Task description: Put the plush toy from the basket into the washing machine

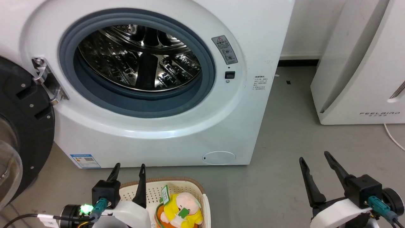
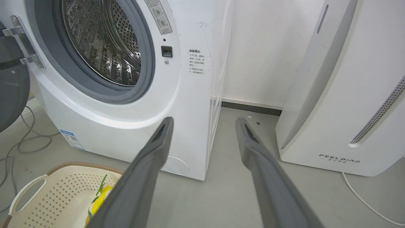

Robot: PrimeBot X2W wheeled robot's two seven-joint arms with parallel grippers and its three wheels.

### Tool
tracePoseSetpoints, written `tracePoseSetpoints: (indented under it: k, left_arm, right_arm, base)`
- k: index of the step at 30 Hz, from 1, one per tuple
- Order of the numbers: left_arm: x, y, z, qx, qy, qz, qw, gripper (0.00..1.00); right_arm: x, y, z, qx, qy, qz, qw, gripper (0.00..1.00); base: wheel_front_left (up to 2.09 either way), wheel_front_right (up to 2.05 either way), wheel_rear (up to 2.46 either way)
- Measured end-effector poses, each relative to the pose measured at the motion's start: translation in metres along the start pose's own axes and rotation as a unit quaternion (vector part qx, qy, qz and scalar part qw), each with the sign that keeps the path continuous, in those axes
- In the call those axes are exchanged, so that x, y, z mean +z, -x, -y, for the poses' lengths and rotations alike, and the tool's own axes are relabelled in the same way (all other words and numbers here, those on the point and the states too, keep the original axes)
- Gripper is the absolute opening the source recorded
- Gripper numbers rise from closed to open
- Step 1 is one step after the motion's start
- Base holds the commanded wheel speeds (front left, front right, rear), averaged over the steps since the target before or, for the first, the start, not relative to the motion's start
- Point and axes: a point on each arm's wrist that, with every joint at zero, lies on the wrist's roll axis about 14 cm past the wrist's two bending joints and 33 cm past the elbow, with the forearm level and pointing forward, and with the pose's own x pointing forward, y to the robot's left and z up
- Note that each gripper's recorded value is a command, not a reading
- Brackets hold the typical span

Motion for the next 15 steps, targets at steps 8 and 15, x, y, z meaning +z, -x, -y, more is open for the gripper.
tracePoseSetpoints:
  k: [8, 15]
  left_arm:
    - [-0.015, -0.01, 0.005, -0.011, 0.003, -0.023, 1.0, 1.0]
    - [-0.033, -0.023, 0.009, -0.022, 0.005, -0.05, 0.998, 1.0]
  right_arm:
    - [-0.008, -0.003, 0.002, -0.003, -0.001, -0.008, 1.0, 1.0]
    - [-0.017, -0.006, 0.005, -0.006, -0.003, -0.019, 1.0, 1.0]
  base:
    - [0.0, 0.0, 0.0]
    - [0.0, 0.0, 0.0]
